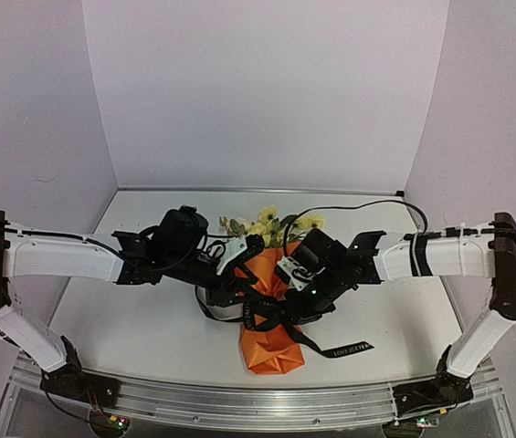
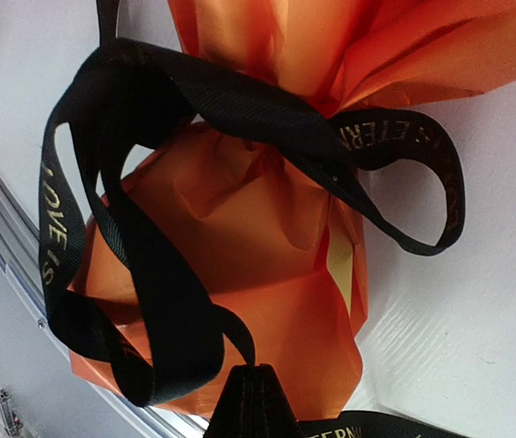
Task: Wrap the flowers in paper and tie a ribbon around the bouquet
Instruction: Cross the half-tied ribbon over the folded bouquet.
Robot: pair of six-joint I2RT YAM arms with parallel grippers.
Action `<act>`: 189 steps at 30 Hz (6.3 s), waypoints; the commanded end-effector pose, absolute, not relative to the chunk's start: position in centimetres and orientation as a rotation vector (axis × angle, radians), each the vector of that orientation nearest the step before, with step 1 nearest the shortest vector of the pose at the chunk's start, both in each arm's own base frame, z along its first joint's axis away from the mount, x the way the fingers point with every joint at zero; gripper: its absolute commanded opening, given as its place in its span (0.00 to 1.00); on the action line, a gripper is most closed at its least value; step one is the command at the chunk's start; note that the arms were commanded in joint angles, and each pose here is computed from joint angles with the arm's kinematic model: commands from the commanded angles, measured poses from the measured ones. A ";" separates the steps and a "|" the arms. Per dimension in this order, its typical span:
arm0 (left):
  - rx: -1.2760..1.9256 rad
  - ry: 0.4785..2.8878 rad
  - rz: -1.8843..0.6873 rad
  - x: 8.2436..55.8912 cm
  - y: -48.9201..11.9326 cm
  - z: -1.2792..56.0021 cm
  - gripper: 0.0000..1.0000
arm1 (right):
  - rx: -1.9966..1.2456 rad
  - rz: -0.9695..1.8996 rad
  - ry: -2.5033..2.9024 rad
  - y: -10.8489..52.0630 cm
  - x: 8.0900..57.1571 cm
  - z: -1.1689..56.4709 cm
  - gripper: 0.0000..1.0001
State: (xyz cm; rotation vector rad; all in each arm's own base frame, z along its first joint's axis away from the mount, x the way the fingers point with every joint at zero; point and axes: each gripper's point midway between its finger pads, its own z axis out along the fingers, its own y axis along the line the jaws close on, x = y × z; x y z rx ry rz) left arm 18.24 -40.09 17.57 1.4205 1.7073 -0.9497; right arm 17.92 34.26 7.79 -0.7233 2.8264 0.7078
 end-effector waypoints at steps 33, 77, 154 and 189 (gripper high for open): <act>1.585 1.852 -0.799 14.1 -39.3 12.6 0.00 | -0.668 0.741 2.806 35.1 18.5 7.9 0.00; 1.167 1.980 -0.788 20.2 -34.9 16.3 0.40 | -0.755 0.640 2.818 33.6 18.2 8.5 0.00; 1.498 1.835 -0.903 22.6 -41.6 14.0 0.00 | -0.472 0.784 2.636 37.2 22.5 10.6 0.00; 1.445 1.742 -0.939 21.8 -40.9 15.5 0.00 | -0.373 1.116 2.403 40.7 26.8 8.7 0.00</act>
